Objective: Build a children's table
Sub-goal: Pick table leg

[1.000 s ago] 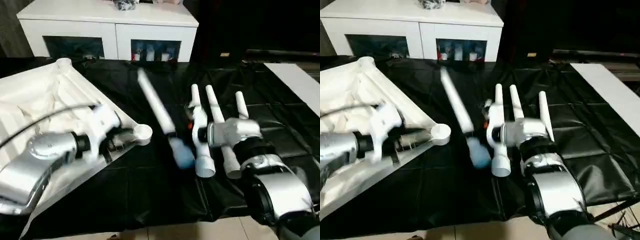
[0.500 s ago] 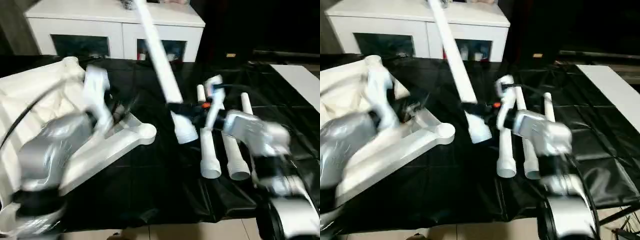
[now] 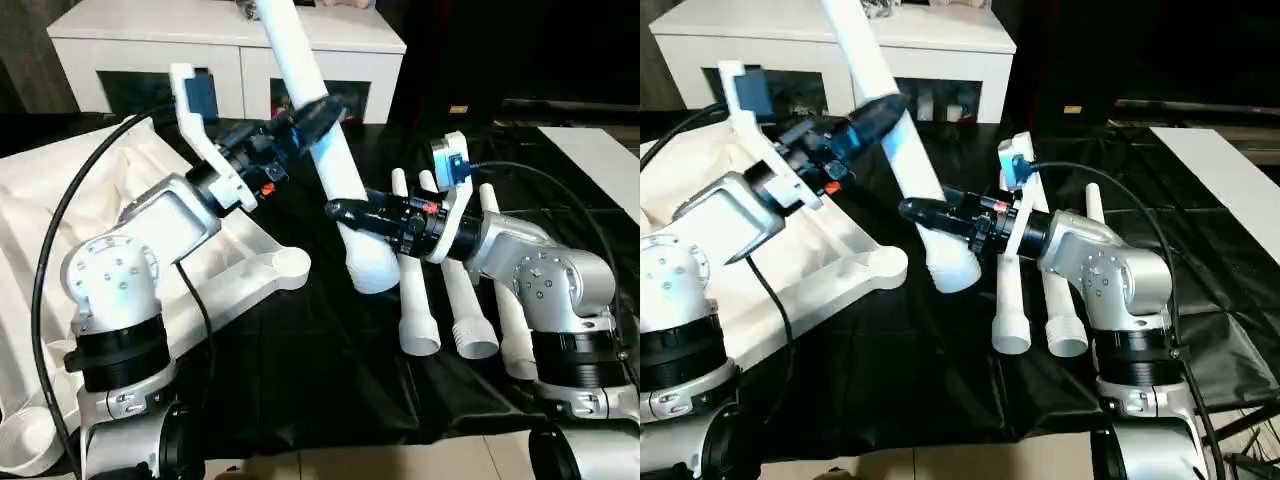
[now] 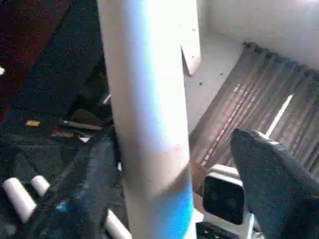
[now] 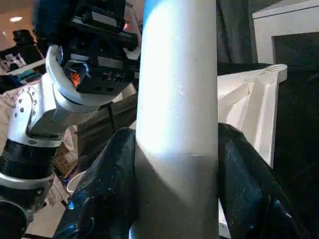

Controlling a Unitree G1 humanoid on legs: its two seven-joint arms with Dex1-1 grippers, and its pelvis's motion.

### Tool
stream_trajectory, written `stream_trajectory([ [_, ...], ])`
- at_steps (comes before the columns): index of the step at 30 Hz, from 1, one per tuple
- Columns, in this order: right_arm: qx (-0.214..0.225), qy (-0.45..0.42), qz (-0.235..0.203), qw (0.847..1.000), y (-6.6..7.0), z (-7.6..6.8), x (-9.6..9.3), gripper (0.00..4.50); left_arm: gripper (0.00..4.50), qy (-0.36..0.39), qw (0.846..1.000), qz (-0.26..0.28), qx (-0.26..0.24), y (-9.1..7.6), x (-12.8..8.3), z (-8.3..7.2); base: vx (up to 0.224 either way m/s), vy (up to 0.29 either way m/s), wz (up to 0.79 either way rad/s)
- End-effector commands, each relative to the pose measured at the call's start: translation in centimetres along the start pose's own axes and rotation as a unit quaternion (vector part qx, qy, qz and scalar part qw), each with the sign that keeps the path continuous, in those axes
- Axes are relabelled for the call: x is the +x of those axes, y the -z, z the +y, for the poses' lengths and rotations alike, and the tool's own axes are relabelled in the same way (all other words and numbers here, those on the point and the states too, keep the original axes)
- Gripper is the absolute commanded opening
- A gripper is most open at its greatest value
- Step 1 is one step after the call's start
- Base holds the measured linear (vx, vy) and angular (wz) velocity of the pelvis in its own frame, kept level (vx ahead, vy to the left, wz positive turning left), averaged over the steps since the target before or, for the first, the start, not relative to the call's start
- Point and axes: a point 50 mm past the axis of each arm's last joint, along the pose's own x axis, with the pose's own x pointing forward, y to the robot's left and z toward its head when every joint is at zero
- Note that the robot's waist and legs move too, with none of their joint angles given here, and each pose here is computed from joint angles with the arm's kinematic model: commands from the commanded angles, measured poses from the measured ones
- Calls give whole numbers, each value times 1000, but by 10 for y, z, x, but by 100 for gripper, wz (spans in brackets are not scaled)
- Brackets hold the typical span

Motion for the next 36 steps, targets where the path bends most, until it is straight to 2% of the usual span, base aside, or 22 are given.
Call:
stream_trajectory([
  [1,-11,5,6,1000,-1,2,-1,184,419,15,1000,15,8,3,4,-8,0,0,0],
  [3,-48,30,28,998,1,2,5,184,441,-29,998,36,30,9,6,-1,0,0,0],
  [6,-87,51,48,994,4,2,11,184,449,-61,997,40,28,11,8,4,0,0,0],
  [7,-123,66,71,988,7,3,16,184,449,-83,996,38,23,12,9,8,0,0,0],
  [10,-191,96,95,972,13,6,32,184,412,-123,992,29,14,13,10,15,0,0,0],
  [12,-205,101,94,969,14,7,35,184,410,-132,991,23,12,13,11,16,0,0,0],
  [13,-213,103,93,967,13,7,36,184,393,-134,991,20,12,13,11,17,0,0,0],
  [16,-256,154,84,951,12,5,44,184,372,-184,983,-9,4,8,10,25,0,0,0],
  [19,-269,169,79,945,12,5,46,184,346,-195,981,-16,1,8,9,26,0,0,0],
  [22,-322,191,99,922,19,4,52,184,314,-199,980,-27,-10,7,10,26,0,0,0],
  [24,-323,192,102,921,25,5,54,184,288,-199,979,-31,-16,8,11,26,0,0,0],
  [27,-324,196,102,920,27,5,56,184,276,-198,979,-32,-19,10,12,25,0,0,0],
  [29,-331,208,98,915,26,4,59,184,269,-193,980,-31,-25,12,14,23,0,0,0],
  [31,-333,217,93,913,25,3,60,184,242,-193,980,-32,-27,12,15,22,0,0,0],
  [35,-339,228,88,908,23,1,61,184,230,-192,980,-35,-29,12,16,21,0,0,0],
  [36,-342,230,87,907,22,1,62,184,203,-192,980,-37,-29,12,17,21,0,0,0],
])
